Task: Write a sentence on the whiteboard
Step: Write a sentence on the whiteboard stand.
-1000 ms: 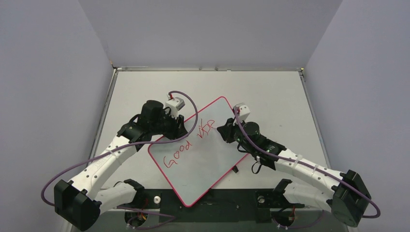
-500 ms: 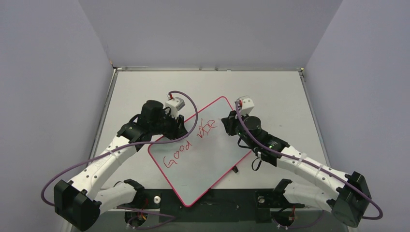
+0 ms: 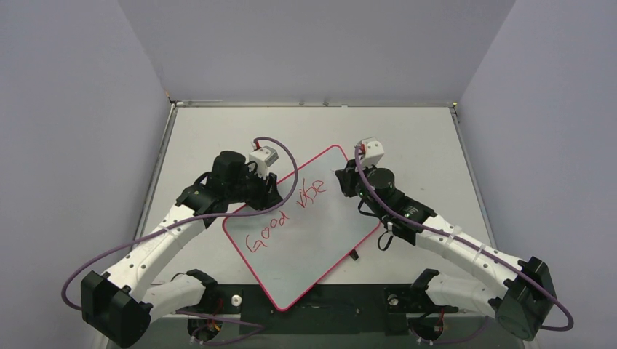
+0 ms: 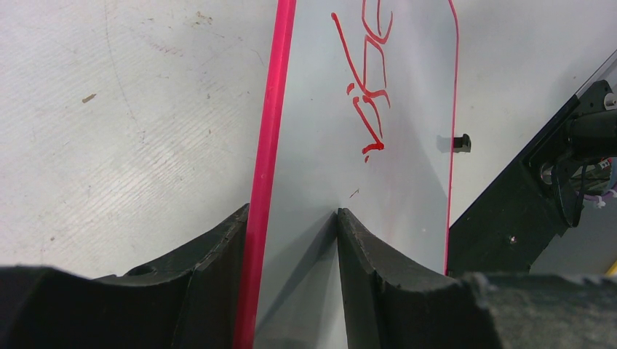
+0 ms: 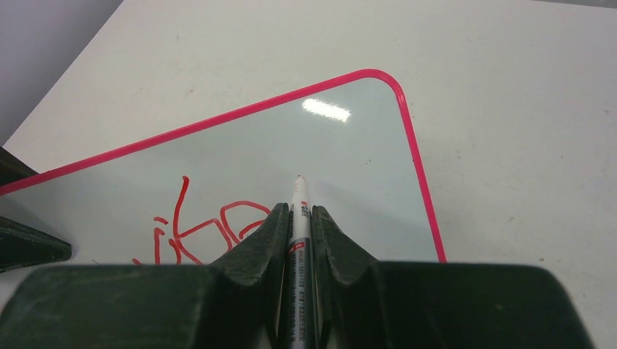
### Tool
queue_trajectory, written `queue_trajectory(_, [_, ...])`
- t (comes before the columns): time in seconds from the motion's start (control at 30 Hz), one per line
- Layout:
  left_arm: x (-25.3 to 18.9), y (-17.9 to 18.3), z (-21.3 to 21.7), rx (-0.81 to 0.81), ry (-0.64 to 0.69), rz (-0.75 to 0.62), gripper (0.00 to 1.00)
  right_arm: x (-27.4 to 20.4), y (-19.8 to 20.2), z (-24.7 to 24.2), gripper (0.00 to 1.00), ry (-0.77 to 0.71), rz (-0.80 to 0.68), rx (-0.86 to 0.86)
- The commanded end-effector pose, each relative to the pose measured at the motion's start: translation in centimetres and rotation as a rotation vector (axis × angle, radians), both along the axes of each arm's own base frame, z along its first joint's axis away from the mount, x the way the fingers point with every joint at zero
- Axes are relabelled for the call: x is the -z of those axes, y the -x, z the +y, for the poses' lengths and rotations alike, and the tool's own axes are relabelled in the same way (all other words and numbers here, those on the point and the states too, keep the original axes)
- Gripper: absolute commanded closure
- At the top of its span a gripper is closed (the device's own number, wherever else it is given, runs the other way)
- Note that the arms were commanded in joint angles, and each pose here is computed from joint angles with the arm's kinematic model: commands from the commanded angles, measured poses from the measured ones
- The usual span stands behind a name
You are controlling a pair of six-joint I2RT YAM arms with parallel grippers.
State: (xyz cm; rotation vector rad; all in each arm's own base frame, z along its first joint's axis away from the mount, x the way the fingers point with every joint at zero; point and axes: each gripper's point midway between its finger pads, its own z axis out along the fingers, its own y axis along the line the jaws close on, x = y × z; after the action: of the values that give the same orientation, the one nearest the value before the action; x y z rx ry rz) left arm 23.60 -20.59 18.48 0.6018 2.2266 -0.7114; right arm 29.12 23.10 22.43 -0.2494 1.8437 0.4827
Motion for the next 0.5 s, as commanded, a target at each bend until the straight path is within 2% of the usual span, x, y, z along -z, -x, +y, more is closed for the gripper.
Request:
queue_trajectory(0.0, [-1.9, -1.9, 1.1, -0.041, -0.032, -0.145, 1.0, -2.0, 0.0, 0.8, 1.0, -0.04, -0.06, -0.053])
queue_trajectory(0.47, [-2.5, -1.5, 0.8, -0.014, -0.006, -0.161, 1.0, -0.8, -0.6, 0.7, 1.0, -0.093, -0.037, -0.044])
